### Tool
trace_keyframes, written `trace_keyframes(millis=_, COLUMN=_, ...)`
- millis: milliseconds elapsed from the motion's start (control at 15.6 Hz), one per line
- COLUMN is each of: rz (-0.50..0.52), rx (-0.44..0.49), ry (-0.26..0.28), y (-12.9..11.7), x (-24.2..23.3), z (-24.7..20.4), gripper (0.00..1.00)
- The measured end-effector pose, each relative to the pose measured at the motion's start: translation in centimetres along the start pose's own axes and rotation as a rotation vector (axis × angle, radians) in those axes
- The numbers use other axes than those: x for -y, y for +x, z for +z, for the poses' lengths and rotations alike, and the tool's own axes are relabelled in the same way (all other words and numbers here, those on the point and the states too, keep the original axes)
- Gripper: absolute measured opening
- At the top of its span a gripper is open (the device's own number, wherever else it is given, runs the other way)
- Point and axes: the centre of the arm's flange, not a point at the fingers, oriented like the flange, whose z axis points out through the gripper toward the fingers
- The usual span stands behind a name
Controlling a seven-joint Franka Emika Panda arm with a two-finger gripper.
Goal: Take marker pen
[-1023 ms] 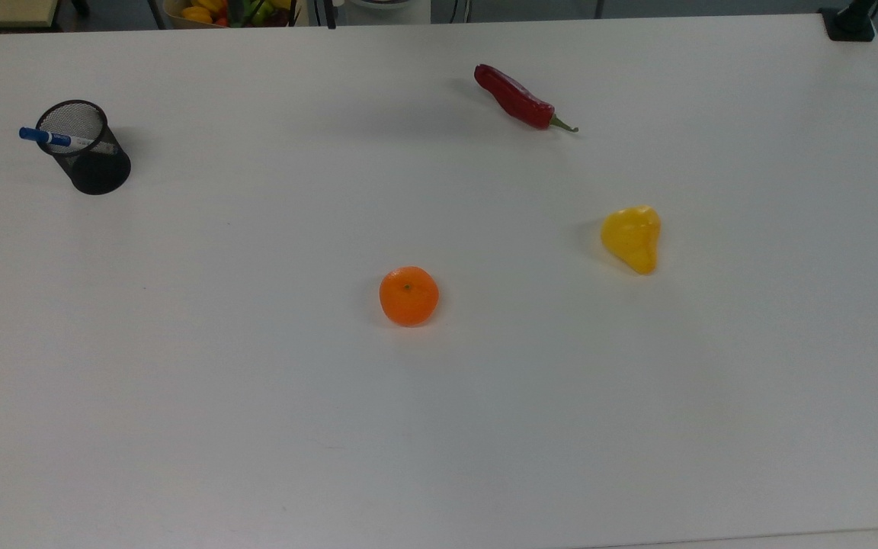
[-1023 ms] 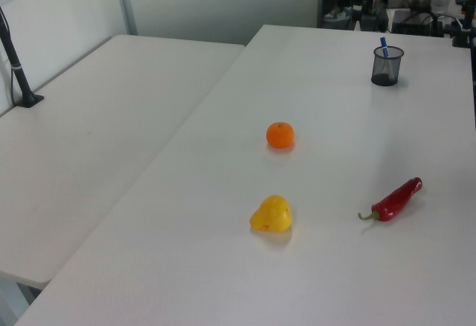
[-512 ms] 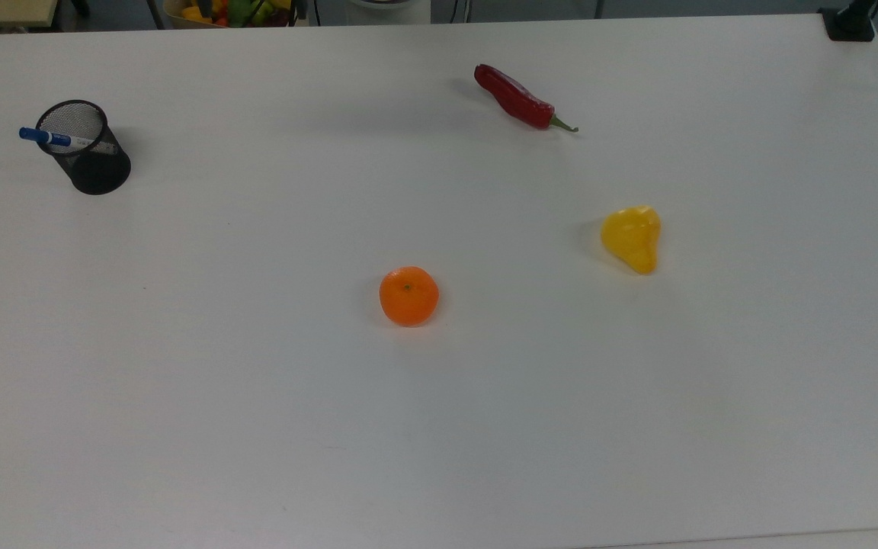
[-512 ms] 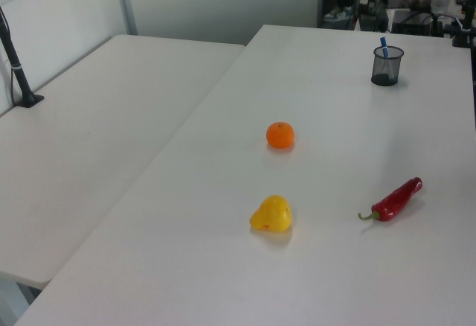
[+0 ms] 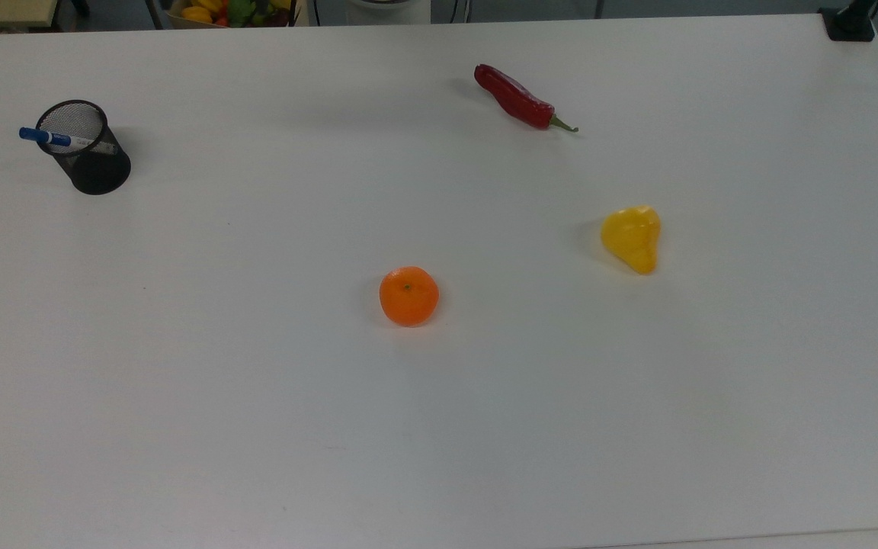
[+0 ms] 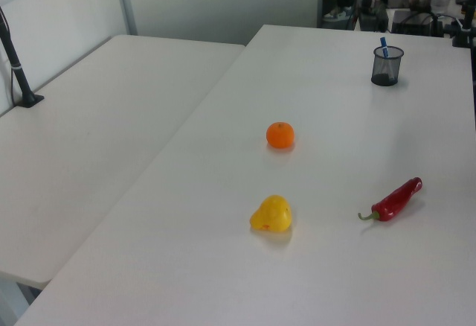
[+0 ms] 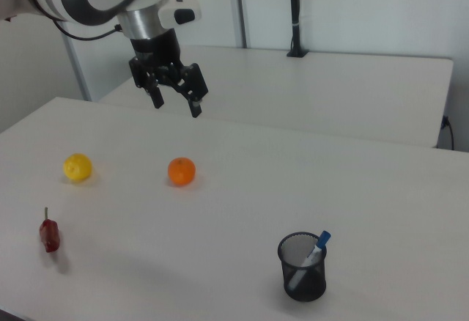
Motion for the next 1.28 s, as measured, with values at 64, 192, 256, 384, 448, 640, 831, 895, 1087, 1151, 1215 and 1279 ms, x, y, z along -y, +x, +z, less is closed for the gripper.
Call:
trace_keyframes(millis=64, rz=0.012, rx=-0.015, ry=-0.004, y=0.1, x=-0.7, z=0.5, gripper=1.0)
trace_keyframes(millis=192, rz=0.041, rx=-0.051, ry=-0.017, y=0.4, x=-2.5, z=1.5, gripper=1.0)
trace_keyframes(millis=256, rz=0.06, rx=-0.065, ry=-0.025, y=0.5, x=-3.7, z=2.1, gripper=1.0)
trace_keyframes(millis=384, rz=0.099, rx=-0.094, ry=-0.057, y=0.7, x=-6.7, z=3.3, gripper=1.0)
trace_keyframes(millis=448, rz=0.123, rx=-0.108, ry=-0.073, y=0.8, x=-8.4, z=3.9, gripper=1.0)
trace_keyframes(millis=640, rz=0.2, rx=-0.146, ry=-0.114, y=0.8, x=-13.8, z=5.8, gripper=1.0)
trace_keyframes(millis=831, rz=0.254, rx=-0.162, ry=-0.149, y=0.8, x=-17.7, z=8.8, gripper=1.0)
trace_keyframes(millis=895, rz=0.265, rx=-0.164, ry=-0.159, y=0.9, x=-18.7, z=10.0, gripper=0.99)
trace_keyframes(millis=1087, rz=0.293, rx=-0.158, ry=-0.183, y=0.9, x=-21.1, z=13.1, gripper=0.94)
trace_keyframes(millis=1151, rz=0.301, rx=-0.154, ry=-0.187, y=0.8, x=-21.7, z=13.8, gripper=0.93)
trace_keyframes(millis=1215, rz=0.307, rx=-0.15, ry=-0.19, y=0.6, x=-22.2, z=14.4, gripper=0.9)
trace_keyframes(millis=1279, rz=0.312, rx=-0.147, ry=-0.192, y=0.5, x=-22.5, z=14.8, gripper=0.89)
